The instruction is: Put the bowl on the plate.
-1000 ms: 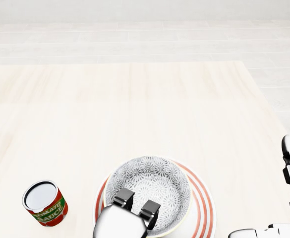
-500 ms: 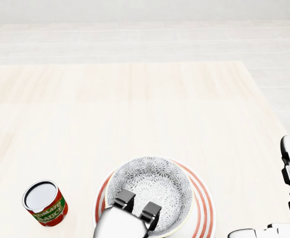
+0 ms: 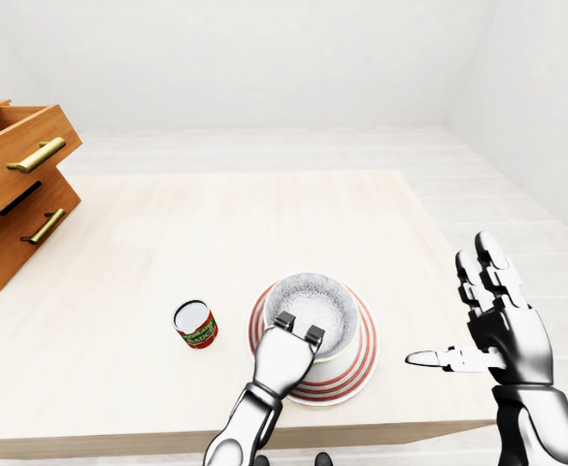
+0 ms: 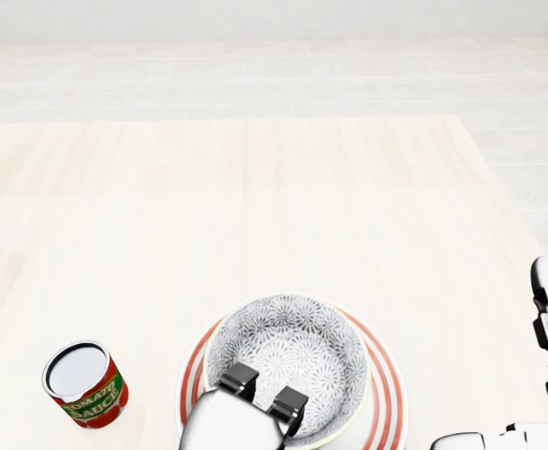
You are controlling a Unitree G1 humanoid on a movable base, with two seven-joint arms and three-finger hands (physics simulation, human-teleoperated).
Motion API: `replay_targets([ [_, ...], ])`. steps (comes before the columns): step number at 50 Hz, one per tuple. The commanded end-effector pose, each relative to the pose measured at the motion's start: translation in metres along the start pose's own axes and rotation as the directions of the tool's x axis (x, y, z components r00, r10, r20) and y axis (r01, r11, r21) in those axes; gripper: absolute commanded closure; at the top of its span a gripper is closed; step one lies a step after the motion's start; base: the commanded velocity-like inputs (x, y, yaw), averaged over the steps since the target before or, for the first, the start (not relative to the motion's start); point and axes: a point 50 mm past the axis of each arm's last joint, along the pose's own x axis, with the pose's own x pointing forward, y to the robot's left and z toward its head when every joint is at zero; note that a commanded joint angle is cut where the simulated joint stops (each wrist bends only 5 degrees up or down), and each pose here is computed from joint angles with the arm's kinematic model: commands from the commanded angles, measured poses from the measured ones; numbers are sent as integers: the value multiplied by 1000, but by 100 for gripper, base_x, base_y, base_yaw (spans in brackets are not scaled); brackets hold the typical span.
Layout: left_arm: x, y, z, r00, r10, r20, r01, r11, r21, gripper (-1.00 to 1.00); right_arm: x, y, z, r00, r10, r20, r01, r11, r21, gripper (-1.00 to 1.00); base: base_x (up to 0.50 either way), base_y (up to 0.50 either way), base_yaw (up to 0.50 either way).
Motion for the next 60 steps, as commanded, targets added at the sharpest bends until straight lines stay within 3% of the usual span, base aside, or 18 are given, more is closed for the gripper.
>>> replay_targets([
  [1, -4, -10, 3, 999, -47, 2, 47, 999, -26, 43, -1, -1, 3, 1000, -3, 9, 3, 1000, -5, -100, 0, 0, 0],
  [4, -4, -9, 3, 999, -46, 1, 46, 999, -27, 36, -1, -1, 3, 1000, -3, 9, 3, 1000, -6, -100, 0, 0, 0],
  [9, -4, -10, 2, 999, -46, 2, 46, 999, -23, 7, 0, -1, 2, 1000, -3, 9, 3, 1000, -6, -100, 0, 0, 0],
  [37, -6, -6, 1, 999, -38, -6, 38, 999, -25, -47, 0, -1, 0, 1000, -2, 2, 2, 1000, 2, -100, 0, 0, 0],
  [49, -7, -4, -1, 999, -32, -11, 32, 999, -24, -85, 1, 0, 0, 1000, -3, 3, 3, 1000, 3, -100, 0, 0, 0],
  [60, -8, -1, -5, 999, -25, -23, 24, 999, -25, -91, 1, 0, 0, 1000, -2, 2, 2, 1000, 3, -100, 0, 0, 0],
])
